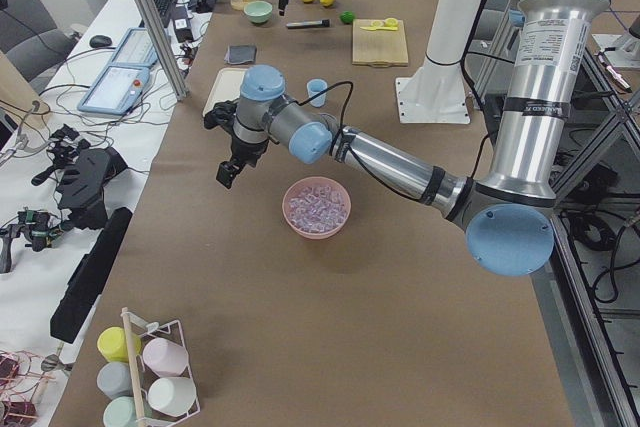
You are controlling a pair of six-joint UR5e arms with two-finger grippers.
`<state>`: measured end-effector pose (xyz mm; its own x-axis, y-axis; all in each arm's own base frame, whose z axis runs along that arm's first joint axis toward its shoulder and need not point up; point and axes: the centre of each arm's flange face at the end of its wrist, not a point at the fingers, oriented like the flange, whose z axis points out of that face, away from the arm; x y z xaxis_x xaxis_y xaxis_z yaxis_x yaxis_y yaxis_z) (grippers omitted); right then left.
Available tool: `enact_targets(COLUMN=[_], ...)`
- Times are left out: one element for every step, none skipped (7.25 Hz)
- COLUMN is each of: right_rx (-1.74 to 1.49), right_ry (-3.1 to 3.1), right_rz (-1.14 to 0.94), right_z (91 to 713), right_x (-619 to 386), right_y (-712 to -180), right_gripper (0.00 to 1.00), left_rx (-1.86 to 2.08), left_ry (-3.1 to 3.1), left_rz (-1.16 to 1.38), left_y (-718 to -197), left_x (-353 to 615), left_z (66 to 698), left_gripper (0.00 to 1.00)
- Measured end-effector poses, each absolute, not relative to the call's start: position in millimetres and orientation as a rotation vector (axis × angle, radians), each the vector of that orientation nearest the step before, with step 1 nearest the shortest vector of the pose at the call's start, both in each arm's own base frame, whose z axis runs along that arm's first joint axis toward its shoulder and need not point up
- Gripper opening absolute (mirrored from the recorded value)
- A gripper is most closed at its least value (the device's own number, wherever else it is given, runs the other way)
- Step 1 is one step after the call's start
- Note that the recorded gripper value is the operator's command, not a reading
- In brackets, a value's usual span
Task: Mash ice and strawberries in cup
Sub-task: 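Lower the right gripper and grasp the top of the steel pestle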
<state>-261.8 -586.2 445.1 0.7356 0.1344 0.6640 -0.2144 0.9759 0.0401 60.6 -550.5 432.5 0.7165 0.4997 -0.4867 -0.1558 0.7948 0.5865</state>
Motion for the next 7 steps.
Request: enact_targets(right_rx=[0.065, 0.016, -0.022, -0.043, -0.047, -0.047, -0.045], right_ry=[-0.725, -0.73, -0.726, -0.726, -0.737, -0.744, -0.745], right_rz=[0.194, 0.194, 0.191, 0.168, 0.129, 0.095, 0.06], right_z=[464, 482, 499, 516, 529, 536, 540], right_x=[-257, -256, -258, -261, -263, -267, -274], right_y=[-591, -594, -596, -598, -598, -596, -592], right_gripper=[1.0, 1.0, 1.0, 1.0, 1.0, 1.0, 1.0], left_rx=[0.54, 0.538, 0.543, 0.549, 0.555, 0.564, 0.57], left_ry=[0.681, 0.679, 0.677, 0.676, 0.675, 0.673, 0.67], left_rz=[0.382, 0.383, 0.386, 0.389, 0.394, 0.403, 0.41], left_y=[-552, -554, -557, -559, -559, -557, -555], left_x=[61, 63, 64, 66, 66, 66, 64], left_z=[434, 435, 432, 429, 426, 424, 423], left_gripper=[0.97, 0.97, 0.97, 0.97, 0.97, 0.97, 0.97])
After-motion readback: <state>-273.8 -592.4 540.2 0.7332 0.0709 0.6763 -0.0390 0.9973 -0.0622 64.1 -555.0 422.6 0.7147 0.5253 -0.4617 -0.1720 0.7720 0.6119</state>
